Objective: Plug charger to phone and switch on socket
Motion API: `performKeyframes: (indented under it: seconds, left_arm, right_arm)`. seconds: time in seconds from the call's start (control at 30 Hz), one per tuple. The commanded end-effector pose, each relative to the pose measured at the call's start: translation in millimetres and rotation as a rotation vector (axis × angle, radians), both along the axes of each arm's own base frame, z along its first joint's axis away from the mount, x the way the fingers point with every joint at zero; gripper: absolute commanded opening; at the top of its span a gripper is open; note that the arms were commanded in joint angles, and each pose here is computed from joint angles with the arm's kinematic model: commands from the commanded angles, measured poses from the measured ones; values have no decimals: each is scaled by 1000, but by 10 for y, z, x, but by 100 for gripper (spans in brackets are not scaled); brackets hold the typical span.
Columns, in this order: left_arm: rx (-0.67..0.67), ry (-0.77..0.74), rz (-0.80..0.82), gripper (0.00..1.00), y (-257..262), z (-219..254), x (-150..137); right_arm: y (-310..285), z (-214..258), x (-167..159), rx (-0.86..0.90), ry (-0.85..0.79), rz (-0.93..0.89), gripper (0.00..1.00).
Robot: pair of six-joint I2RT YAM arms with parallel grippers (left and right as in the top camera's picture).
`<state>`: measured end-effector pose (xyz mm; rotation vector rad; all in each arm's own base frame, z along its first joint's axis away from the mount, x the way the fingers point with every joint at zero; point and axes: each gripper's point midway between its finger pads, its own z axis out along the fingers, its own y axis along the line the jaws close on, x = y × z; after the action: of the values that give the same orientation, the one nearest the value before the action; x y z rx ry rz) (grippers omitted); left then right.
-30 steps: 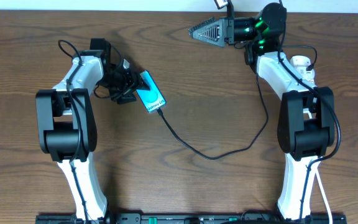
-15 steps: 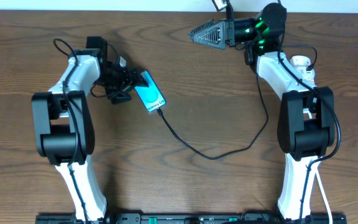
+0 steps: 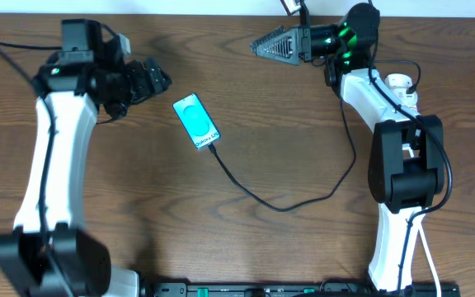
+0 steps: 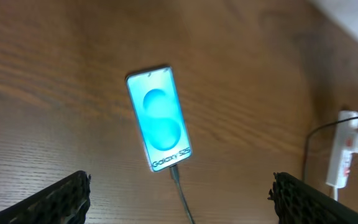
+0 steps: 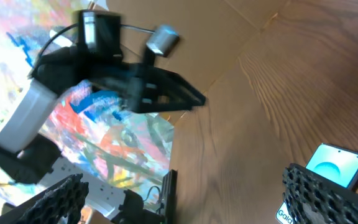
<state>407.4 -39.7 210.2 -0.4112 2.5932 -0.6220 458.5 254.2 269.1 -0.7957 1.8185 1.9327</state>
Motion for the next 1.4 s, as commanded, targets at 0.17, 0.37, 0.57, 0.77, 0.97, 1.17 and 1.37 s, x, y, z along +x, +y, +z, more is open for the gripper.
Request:
performKeyframes:
  seconds: [0.17, 0.37, 0.57, 0.77, 0.97, 1.17, 1.37]
  left_arm:
    - [28, -134, 16, 94, 32, 514, -159]
    - [29, -134, 15, 94, 33, 515, -158]
    - [32, -139, 17, 94, 39, 520, -148]
    - [48, -137, 28, 94, 69, 510, -144]
    - [47, -137, 27, 94, 67, 509, -144]
    - [48, -137, 27, 94, 70, 509, -144]
    - [48, -137, 27, 94, 68, 509, -144]
  right_arm:
    - [-51, 33, 386, 26, 69, -213, 99]
    - [-167, -695, 774, -160, 219, -484, 99]
    - [-463, -1151, 751, -461, 244, -663, 99]
    - [-985, -968, 512, -805, 191, -839, 99]
    - [-1417, -374, 180, -944, 119, -1008, 99]
    - [-2071, 207, -324, -1092, 77, -1250, 99]
    - [-2872, 427, -807, -1211, 179, -1478, 99]
